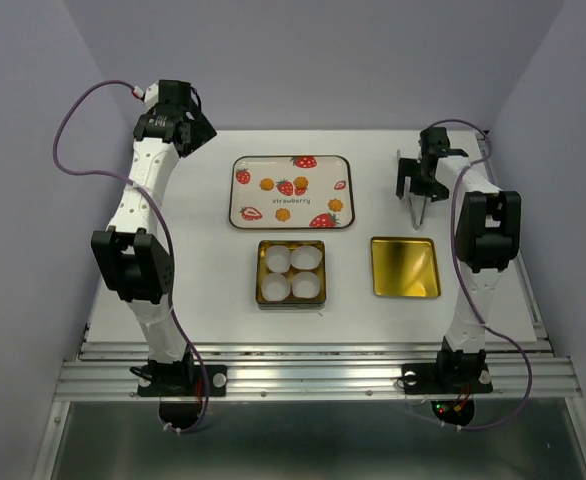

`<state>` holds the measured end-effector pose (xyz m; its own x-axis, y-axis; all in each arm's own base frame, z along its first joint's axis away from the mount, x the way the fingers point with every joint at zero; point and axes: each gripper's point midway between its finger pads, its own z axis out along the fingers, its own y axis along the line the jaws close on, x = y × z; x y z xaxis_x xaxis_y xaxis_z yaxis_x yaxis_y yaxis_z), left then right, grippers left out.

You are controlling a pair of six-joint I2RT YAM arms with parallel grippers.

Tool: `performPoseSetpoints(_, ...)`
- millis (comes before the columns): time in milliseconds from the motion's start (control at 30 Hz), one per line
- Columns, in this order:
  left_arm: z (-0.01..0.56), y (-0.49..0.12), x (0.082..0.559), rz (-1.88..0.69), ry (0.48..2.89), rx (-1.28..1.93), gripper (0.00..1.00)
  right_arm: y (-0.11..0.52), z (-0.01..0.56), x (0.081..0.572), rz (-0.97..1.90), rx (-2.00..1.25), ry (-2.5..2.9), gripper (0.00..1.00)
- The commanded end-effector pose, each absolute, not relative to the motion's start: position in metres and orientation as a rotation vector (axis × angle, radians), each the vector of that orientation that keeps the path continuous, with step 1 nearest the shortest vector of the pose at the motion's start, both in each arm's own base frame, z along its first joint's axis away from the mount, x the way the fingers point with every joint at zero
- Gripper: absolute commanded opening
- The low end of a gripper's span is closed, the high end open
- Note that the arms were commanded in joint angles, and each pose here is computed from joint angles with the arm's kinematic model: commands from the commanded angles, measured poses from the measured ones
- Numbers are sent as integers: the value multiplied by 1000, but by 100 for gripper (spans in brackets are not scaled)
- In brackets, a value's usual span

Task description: Pack the cookies

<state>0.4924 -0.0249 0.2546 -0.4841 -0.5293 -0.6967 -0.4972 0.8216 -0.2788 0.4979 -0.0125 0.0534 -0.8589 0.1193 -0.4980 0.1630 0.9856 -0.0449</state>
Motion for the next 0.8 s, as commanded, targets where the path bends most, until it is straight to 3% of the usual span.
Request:
performPoseSetpoints(0,263,-19,497,-19,2129,-736,99,-21,45,514,-157,191,2572,100)
performPoseSetpoints(467,256,-12,489,35,2141,-754,99,-30,24,509,-228,165,2595,100)
performPoseSetpoints(767,253,-9,482,57,2146,-766,99,-25,12,494,-199,188,2636,85)
